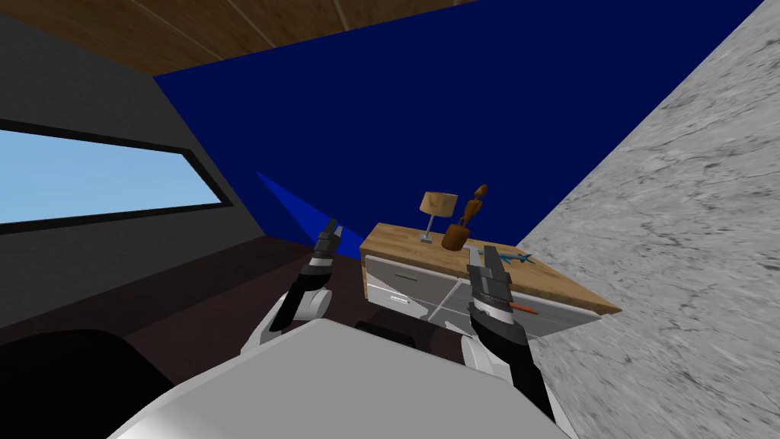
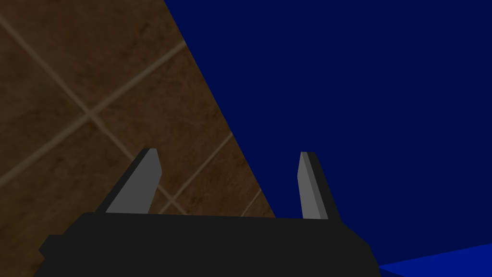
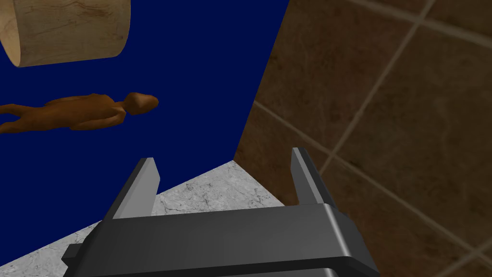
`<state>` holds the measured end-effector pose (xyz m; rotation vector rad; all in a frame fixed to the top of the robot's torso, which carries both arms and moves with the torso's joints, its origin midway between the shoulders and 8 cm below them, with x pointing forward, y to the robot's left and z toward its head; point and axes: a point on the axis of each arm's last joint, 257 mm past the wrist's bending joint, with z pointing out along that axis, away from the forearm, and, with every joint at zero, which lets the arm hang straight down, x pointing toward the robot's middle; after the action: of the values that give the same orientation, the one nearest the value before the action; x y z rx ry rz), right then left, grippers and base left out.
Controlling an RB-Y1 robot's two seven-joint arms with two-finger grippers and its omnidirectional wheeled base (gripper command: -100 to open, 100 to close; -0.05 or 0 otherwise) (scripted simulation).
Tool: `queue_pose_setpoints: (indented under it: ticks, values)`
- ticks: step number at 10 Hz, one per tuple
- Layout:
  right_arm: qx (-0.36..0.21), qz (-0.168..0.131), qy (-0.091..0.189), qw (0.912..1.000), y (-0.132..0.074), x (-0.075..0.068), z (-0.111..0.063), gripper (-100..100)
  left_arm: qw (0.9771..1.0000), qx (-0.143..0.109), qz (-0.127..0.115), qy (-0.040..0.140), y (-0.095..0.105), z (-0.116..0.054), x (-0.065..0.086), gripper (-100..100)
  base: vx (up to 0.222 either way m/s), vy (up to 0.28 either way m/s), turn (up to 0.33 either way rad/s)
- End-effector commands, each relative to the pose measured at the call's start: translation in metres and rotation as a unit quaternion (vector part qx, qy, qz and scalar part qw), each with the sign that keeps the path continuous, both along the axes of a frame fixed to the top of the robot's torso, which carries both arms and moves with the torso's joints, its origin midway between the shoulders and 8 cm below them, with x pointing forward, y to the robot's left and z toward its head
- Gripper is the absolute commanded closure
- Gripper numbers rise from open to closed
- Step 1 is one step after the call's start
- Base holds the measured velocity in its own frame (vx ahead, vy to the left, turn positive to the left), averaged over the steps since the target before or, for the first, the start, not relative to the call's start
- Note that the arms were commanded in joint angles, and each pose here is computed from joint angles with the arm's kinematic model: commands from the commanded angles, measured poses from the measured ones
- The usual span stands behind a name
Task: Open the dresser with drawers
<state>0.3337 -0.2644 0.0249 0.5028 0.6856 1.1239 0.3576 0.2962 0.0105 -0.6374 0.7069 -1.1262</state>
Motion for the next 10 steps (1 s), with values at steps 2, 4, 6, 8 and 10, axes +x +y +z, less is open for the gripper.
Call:
queue_pose_setpoints:
  ticks: [2, 4, 6, 8, 10]
  values:
    - [0.0, 0.0, 0.0, 1.0, 0.0, 0.0, 0.0, 0, 1.0, 0.0, 0.0, 0.0, 0.0, 0.0, 0.0, 0, 0.0, 0.0, 0.0]
    - [0.0, 0.0, 0.0, 1.0, 0.0, 0.0, 0.0, 0, 1.0, 0.0, 0.0, 0.0, 0.0, 0.0, 0.0, 0, 0.0, 0.0, 0.0]
    - [0.0, 0.0, 0.0, 1.0, 0.0, 0.0, 0.0, 0, 1.0, 0.0, 0.0, 0.0, 0.0, 0.0, 0.0, 0, 0.0, 0.0, 0.0]
    - [0.0, 0.0, 0.0, 1.0, 0.0, 0.0, 0.0, 0, 1.0, 0.0, 0.0, 0.0, 0.0, 0.0, 0.0, 0, 0.0, 0.0, 0.0]
    - [-0.028, 0.007, 0.023, 0.9993, 0.01, 0.01, -0.012, -100, 1.0, 0.0, 0.0, 0.0, 0.0, 0.0, 0.0, 0, 0.001, 0.005, 0.014]
